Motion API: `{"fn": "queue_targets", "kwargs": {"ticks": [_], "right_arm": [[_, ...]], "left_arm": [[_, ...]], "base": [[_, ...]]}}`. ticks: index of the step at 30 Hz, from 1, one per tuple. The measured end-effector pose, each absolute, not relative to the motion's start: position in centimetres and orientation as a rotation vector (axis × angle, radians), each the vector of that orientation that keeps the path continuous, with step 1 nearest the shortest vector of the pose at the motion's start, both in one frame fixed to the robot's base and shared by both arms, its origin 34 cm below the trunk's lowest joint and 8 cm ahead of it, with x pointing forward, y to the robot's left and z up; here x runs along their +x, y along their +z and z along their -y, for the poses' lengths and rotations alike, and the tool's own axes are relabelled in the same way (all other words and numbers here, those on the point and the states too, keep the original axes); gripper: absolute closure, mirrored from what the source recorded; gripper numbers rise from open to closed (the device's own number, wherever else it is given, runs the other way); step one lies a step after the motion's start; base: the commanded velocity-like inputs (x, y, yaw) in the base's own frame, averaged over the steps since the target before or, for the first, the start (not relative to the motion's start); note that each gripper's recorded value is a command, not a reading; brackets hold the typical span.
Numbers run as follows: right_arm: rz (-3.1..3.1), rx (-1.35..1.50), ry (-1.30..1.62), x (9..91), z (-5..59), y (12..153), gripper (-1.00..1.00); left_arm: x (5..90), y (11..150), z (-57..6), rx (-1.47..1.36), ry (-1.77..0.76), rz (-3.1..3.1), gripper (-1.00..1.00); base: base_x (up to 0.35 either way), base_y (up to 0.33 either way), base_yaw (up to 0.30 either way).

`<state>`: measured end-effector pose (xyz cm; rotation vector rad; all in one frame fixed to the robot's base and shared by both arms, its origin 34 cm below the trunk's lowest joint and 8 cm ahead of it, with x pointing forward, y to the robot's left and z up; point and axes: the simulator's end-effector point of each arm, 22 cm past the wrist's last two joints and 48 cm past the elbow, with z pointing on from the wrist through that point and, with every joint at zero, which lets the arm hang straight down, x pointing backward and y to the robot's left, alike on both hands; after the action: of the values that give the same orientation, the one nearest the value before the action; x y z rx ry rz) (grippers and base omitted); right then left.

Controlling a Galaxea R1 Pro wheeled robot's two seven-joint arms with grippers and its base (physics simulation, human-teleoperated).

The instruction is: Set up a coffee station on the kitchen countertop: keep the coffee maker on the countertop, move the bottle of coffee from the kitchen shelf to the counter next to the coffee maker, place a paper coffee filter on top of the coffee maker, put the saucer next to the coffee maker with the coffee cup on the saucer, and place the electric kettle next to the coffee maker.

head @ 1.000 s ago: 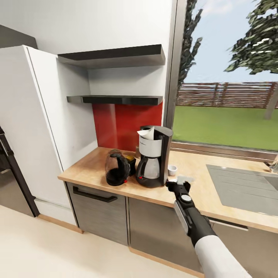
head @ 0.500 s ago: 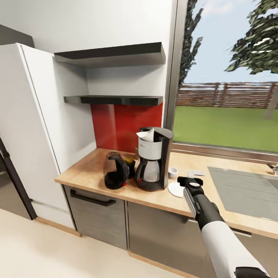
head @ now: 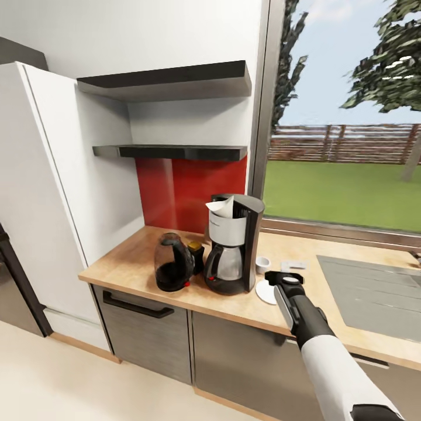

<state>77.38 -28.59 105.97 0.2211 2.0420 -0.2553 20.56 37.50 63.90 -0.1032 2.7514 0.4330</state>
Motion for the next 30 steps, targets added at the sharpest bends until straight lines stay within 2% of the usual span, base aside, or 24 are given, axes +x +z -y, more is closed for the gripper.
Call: {"fn": "queue_targets", "kwargs": {"ticks": [14,23,30], "right_arm": [[-2.087,0.221,-0.259,76.87,28.68,105.99,-1.00],[-2.089,0.222,-0.264,76.85,29.03,105.97,-1.00],[-2.088,0.223,-0.269,76.84,29.25,105.98,-1.00]], "left_arm": [[20.51,63.89,-37.41,-0.105,0.430,-2.752,-1.00],[20.42,63.88,-37.34,-0.108,0.437,-2.753,-1.00],[20.50,63.84,-37.06,-0.108,0.426,-2.753,-1.00]], "base": [[0.254,0.000,0.000],[0.072,-0.004,0.000],[0.205,-0.116,0.000]]}}
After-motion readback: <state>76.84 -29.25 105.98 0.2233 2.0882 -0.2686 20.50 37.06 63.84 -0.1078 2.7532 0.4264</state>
